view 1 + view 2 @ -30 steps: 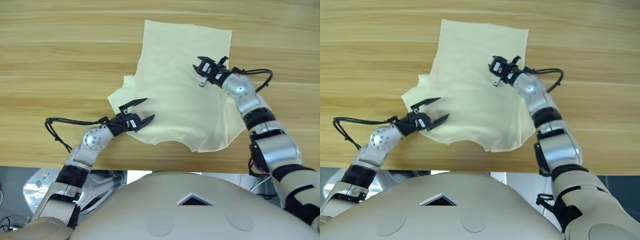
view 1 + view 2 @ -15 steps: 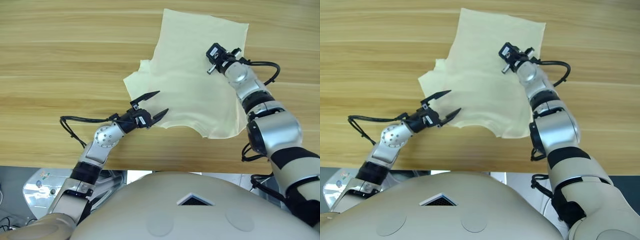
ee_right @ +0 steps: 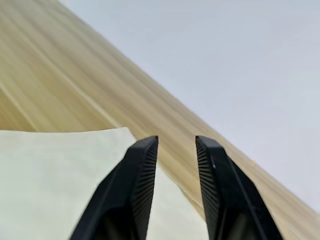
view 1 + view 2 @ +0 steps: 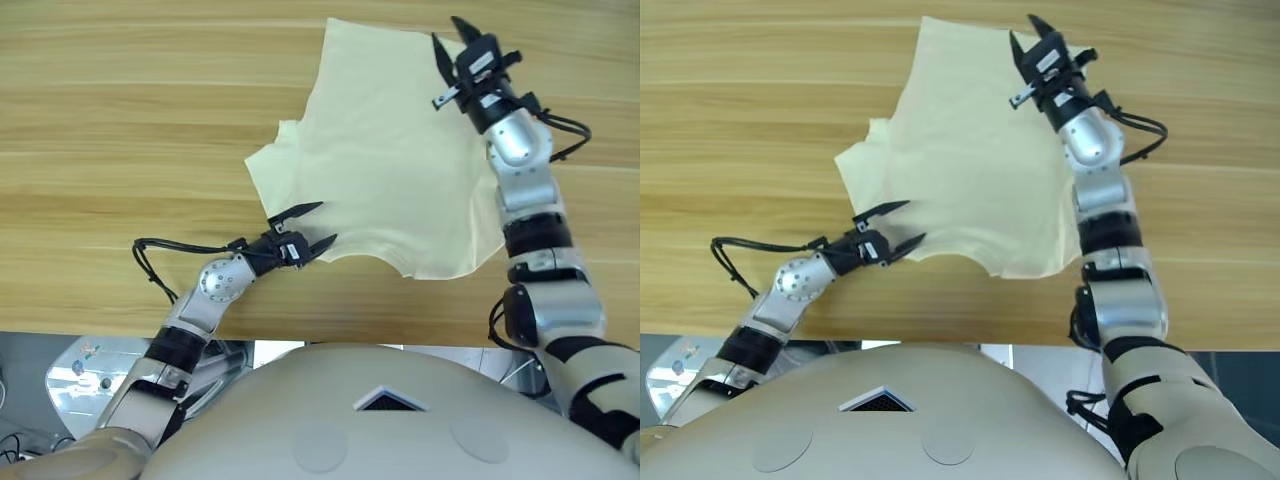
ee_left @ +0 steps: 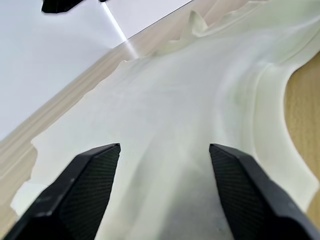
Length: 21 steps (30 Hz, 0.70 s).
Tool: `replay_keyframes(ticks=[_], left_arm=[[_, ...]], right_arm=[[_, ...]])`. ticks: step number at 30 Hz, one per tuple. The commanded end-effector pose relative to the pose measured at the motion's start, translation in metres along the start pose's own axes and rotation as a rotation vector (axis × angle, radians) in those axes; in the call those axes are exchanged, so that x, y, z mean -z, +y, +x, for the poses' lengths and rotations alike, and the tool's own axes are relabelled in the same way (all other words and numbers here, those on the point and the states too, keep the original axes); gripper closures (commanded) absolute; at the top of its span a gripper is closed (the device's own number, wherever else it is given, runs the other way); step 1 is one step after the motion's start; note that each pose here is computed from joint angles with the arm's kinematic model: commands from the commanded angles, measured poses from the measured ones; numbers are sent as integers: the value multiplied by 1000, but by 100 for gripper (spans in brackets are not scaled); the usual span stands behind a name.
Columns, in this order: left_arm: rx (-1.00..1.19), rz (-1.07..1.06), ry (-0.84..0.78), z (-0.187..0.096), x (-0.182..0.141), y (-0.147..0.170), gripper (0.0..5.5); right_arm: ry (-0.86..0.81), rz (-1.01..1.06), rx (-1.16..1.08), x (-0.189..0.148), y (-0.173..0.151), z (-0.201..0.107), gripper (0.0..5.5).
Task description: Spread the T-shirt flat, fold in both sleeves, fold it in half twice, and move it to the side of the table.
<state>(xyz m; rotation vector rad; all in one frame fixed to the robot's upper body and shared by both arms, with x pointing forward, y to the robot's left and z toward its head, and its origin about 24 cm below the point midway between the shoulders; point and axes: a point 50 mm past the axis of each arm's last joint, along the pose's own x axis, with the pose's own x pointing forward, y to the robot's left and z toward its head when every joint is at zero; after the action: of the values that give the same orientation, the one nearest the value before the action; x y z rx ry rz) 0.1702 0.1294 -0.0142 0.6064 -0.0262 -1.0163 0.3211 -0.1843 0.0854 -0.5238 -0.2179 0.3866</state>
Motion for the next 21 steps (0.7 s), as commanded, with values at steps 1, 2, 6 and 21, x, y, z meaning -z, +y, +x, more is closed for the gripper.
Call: replay_keyframes(ticks=[1, 2, 6, 21], left_arm=[[120, 5, 150, -27, 13, -21, 218], [130, 1, 151, -30, 10, -24, 218], [155, -24, 140, -34, 0, -35, 218], [-8, -70, 102, -33, -24, -31, 218]], right_arm=[[9, -5, 53, -12, -14, -22, 412], [18, -3, 71, -12, -16, -26, 412], [77, 23, 124, -6, -17, -38, 412], [131, -37, 119, 21, 10, -48, 412]])
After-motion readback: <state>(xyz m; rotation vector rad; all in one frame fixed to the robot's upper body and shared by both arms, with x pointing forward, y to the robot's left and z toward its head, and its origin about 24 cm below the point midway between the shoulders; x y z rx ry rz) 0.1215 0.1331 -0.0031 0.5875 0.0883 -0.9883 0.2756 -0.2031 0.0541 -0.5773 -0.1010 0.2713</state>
